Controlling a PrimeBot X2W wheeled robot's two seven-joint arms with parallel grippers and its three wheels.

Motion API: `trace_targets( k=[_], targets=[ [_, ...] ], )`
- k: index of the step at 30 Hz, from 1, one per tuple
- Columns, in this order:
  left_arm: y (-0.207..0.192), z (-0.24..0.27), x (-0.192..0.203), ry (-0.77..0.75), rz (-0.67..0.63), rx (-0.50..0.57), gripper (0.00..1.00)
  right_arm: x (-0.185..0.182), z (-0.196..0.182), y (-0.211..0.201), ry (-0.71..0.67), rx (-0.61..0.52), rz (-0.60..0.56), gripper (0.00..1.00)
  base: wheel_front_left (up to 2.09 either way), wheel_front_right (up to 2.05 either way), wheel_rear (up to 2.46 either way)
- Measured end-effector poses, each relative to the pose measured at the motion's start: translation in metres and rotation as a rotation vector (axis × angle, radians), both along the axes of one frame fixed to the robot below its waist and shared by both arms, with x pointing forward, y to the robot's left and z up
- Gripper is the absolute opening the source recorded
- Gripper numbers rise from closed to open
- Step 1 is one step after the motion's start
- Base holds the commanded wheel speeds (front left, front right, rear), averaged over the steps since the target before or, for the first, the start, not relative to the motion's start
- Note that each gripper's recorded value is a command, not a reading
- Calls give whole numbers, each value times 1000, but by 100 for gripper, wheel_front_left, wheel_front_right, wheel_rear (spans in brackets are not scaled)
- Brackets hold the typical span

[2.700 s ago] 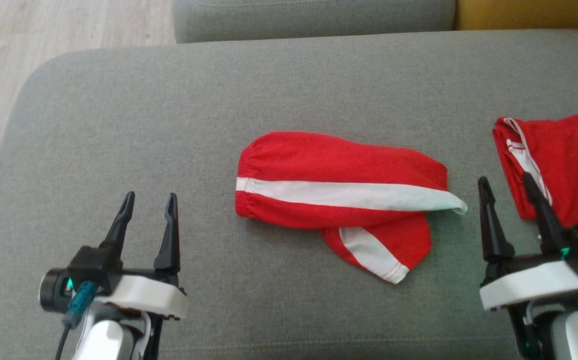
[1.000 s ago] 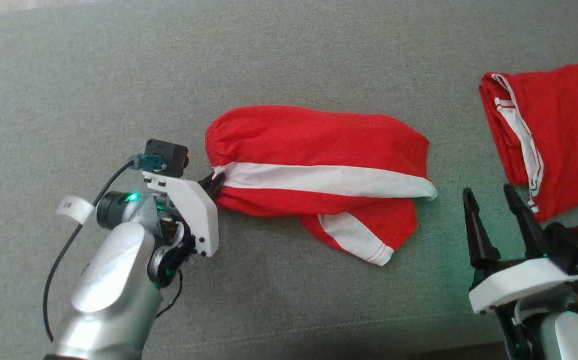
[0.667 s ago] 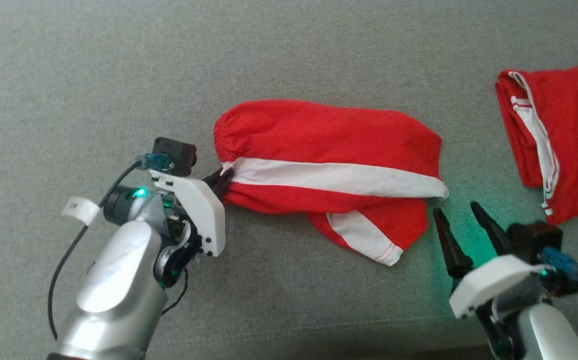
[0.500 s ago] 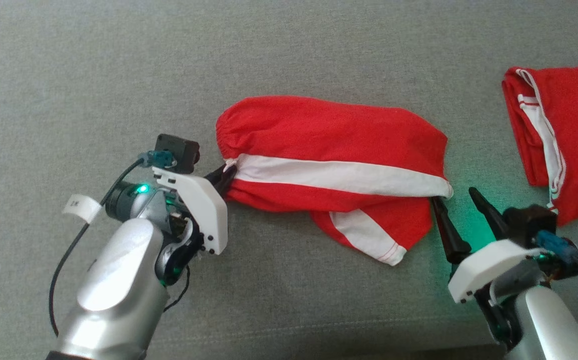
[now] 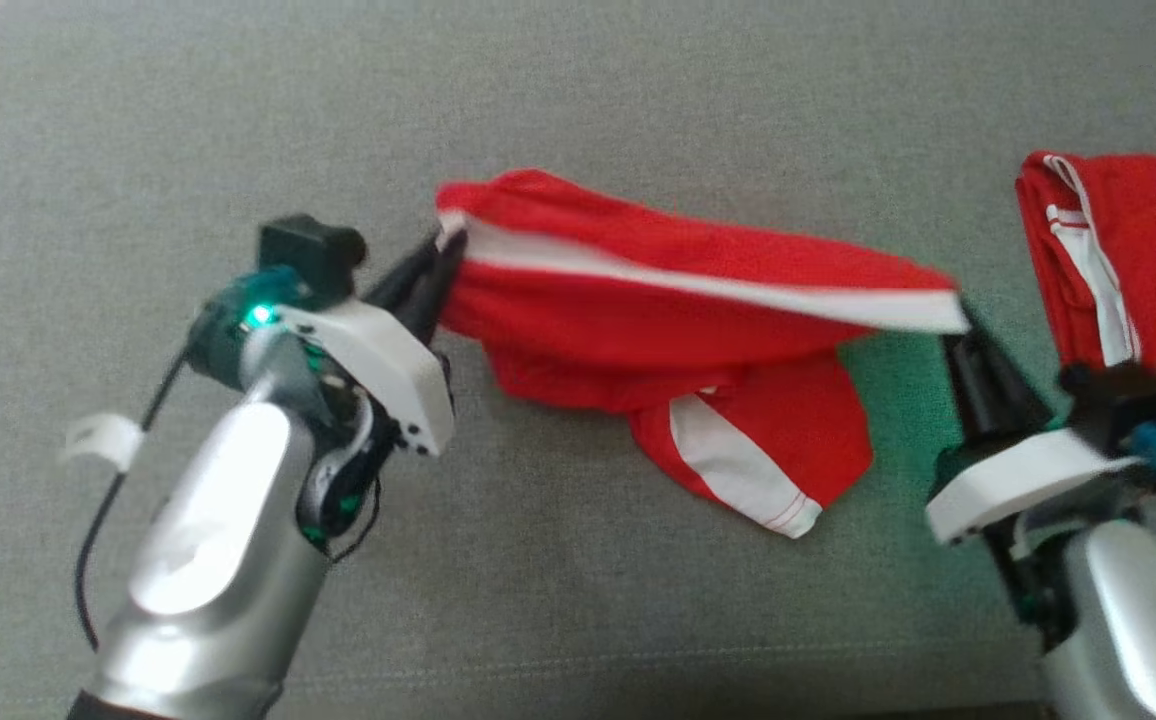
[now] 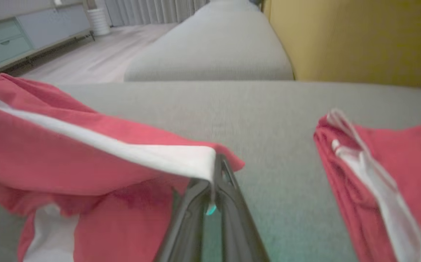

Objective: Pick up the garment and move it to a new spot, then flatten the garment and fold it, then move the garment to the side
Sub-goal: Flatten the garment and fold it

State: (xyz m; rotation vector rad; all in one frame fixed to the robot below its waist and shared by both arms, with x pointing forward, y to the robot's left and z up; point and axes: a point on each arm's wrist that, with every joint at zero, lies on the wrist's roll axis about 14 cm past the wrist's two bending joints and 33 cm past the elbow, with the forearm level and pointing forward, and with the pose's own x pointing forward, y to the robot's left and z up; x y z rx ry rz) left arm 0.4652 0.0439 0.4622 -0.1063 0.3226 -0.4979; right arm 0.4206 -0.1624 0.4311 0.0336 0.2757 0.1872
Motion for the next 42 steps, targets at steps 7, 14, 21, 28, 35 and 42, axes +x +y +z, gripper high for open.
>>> trace_targets(
  k=[7, 14, 21, 28, 35, 42],
  targets=[
    [8, 97, 5, -295, 40, -94, 0, 17, 113, -10, -319, -59, 11, 0, 0, 0, 0],
    [17, 200, -24, -577, 36, -150, 0, -3, 233, -19, -597, -148, 4, 0, 0, 0, 0],
    [23, 243, -47, -672, 36, -148, 0, -18, 266, -17, -637, -136, 5, 0, 0, 0, 0],
    [19, 212, -14, -564, 34, -109, 0, 17, 253, -14, -559, -80, 24, 0, 0, 0, 0],
    [13, 231, 52, -614, 68, -160, 0, 84, 272, -9, -565, -59, 41, 0, 0, 0, 0],
    [15, 248, 103, -681, 137, -208, 0, 130, 317, 12, -659, -3, 65, 0, 0, 0, 0]
  ],
)
